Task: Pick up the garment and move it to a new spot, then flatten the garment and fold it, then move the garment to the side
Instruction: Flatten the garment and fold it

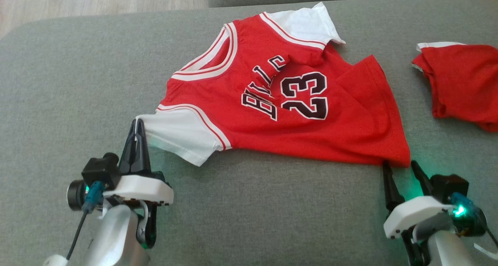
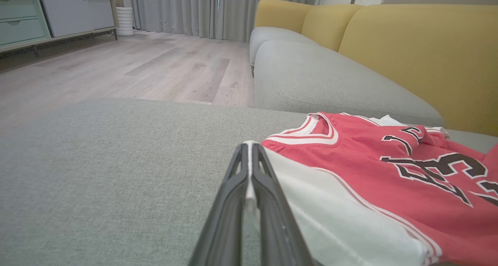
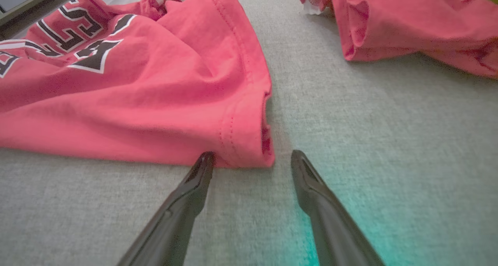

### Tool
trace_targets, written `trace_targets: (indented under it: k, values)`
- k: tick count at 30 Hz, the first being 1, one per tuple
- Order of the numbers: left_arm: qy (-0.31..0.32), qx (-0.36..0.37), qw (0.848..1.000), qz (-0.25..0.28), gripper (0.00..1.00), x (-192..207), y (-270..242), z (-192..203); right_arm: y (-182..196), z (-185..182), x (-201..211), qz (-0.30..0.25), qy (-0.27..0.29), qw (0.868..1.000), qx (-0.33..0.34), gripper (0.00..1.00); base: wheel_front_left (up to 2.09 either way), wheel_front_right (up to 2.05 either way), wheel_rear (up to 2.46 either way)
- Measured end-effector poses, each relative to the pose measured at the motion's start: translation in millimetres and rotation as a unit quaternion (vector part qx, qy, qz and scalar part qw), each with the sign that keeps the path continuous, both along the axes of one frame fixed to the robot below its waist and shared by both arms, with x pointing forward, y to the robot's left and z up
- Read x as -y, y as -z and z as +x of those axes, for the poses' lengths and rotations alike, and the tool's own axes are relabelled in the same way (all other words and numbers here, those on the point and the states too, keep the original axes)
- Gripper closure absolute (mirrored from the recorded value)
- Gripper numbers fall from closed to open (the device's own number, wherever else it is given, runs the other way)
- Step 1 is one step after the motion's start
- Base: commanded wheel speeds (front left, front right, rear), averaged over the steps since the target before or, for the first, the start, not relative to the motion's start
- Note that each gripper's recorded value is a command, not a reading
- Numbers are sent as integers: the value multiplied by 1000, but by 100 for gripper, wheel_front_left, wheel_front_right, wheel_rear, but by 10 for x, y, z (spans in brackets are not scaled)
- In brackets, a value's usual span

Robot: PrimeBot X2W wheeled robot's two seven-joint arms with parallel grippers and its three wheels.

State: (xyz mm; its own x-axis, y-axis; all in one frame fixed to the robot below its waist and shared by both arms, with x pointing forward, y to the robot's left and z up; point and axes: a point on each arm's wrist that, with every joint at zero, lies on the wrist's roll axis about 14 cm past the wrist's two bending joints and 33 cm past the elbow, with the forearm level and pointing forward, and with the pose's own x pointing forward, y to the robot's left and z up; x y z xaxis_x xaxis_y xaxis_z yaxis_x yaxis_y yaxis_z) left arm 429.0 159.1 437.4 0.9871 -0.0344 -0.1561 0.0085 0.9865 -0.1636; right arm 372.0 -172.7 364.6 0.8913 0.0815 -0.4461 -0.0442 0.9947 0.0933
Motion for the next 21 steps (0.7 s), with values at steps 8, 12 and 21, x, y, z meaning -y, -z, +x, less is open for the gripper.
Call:
trace_targets:
  k: [8,12,21]
  values:
    - [3,-7,1000,3,100,-10,51,-24,25,93,-25,0,-2,1000,4,0,0,0,0]
    - [8,-9,1000,5,100,3,66,-32,12,158,-38,2,-3,1000,9,0,0,0,0]
    - [13,-22,1000,5,100,21,146,-55,52,236,-83,4,-8,1000,3,0,0,0,0]
